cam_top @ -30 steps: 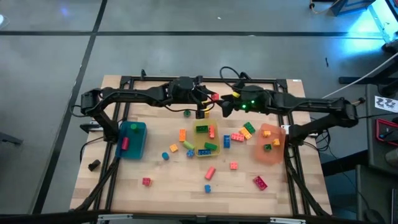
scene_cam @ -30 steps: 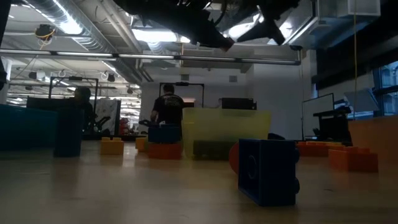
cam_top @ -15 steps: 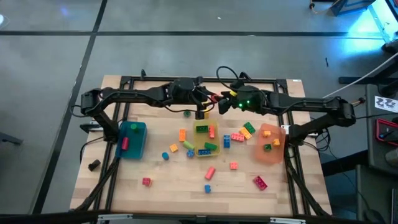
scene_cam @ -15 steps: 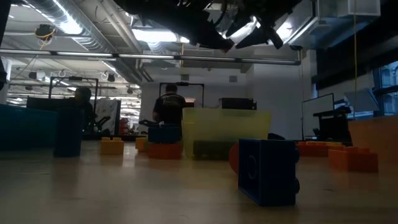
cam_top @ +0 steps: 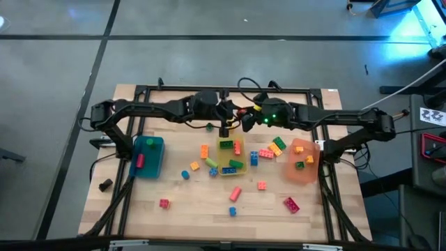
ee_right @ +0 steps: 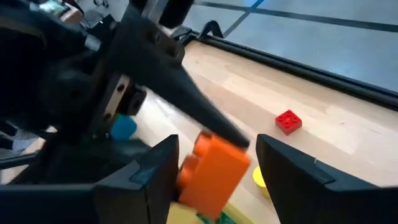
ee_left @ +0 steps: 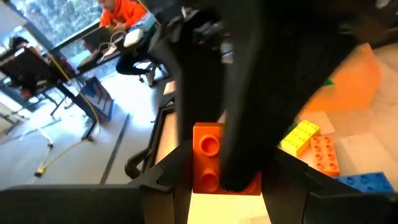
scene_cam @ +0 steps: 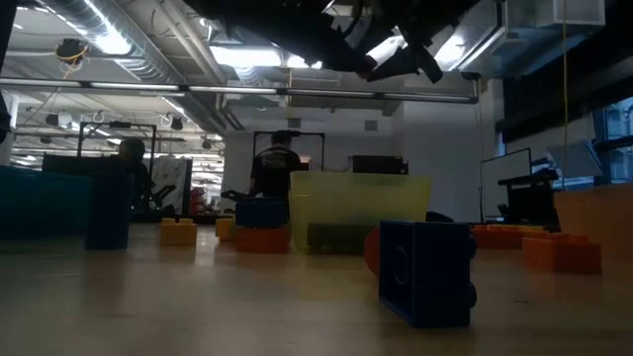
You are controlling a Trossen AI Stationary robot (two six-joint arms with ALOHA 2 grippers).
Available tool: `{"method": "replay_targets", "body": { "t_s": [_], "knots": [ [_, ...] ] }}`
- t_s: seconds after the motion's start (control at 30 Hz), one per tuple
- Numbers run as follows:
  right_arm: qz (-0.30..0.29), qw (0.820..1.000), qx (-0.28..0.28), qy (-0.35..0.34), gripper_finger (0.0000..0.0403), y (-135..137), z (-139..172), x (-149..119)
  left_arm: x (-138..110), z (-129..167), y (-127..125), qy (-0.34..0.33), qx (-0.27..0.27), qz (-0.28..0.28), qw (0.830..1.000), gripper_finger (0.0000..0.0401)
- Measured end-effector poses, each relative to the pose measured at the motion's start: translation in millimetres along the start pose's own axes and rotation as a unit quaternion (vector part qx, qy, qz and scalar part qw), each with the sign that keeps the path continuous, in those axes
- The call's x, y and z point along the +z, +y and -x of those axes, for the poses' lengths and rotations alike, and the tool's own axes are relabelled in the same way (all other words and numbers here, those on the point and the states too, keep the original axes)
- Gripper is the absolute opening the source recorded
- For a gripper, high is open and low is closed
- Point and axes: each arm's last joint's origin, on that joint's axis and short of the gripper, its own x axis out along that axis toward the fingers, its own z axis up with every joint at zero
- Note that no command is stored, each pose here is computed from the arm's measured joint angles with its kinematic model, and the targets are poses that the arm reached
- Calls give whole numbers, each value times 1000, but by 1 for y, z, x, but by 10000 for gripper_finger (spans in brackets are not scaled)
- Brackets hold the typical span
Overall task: Sort blocks by size
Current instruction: Put the orange 4 stud game piece into the orange bin
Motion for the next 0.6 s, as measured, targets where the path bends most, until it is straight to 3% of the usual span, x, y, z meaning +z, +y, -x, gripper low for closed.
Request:
{"method": "replay_targets", "body": {
  "t_s": [0.13, 0.33, 0.6],
  "knots": [
    [-1, 1000, 2, -2, 195, 0, 0, 1, 2, 0, -5, 5, 3, -24, 1000, 139],
    [2, 1000, 19, 15, 109, 1, 0, 0, 1, 0, -6, 8, 0, -35, 999, 139],
    [17, 999, 25, 35, 109, 0, 1, -3, 1, 0, -6, 15, 4, -20, 1000, 156]
  ]
}}
